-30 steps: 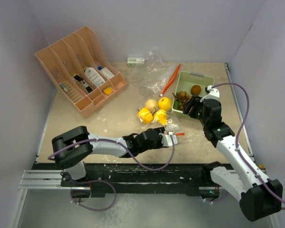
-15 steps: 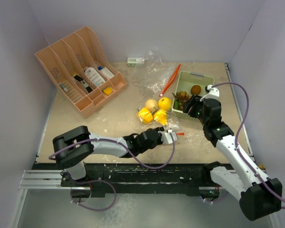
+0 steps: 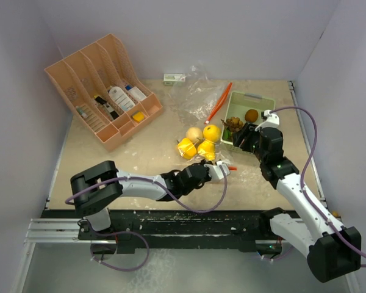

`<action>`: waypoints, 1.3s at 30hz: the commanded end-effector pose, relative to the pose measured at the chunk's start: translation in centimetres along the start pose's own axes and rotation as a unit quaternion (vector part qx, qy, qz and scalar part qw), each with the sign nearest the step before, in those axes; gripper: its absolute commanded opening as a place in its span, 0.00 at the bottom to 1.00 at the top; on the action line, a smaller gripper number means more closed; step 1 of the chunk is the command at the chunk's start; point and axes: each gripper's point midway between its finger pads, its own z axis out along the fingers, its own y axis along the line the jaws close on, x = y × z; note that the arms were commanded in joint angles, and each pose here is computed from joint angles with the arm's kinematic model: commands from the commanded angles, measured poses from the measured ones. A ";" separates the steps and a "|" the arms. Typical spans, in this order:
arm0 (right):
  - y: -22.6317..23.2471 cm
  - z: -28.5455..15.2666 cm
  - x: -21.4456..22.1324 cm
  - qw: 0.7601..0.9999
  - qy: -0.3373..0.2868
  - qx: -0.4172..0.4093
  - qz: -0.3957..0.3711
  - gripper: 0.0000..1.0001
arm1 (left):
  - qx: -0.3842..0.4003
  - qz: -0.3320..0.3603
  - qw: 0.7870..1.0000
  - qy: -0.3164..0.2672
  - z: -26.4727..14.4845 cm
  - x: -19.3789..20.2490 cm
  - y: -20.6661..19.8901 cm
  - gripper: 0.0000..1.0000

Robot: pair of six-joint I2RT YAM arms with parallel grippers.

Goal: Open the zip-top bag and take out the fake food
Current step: Open the zipper of the food storage bag at the center of the board.

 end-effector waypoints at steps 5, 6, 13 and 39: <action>2.5 -1.0 -2.6 0.997 -0.045 -0.059 0.014 0.58 | -0.162 -0.127 0.978 0.020 -2.6 -3.4 10.3 0.00; 2.7 -0.8 -2.7 0.997 -0.046 -0.063 0.014 0.58 | -0.180 -0.136 0.974 0.028 -3.6 -3.7 11.6 0.00; 4.9 1.1 -3.4 0.994 -0.037 -0.106 0.007 0.58 | -0.286 -0.162 0.942 0.064 -10.8 -5.9 18.6 0.00; 15.5 -2.4 1.1 0.946 0.031 -0.319 0.052 0.01 | -0.183 -0.220 0.950 0.122 -2.0 -4.2 12.5 0.00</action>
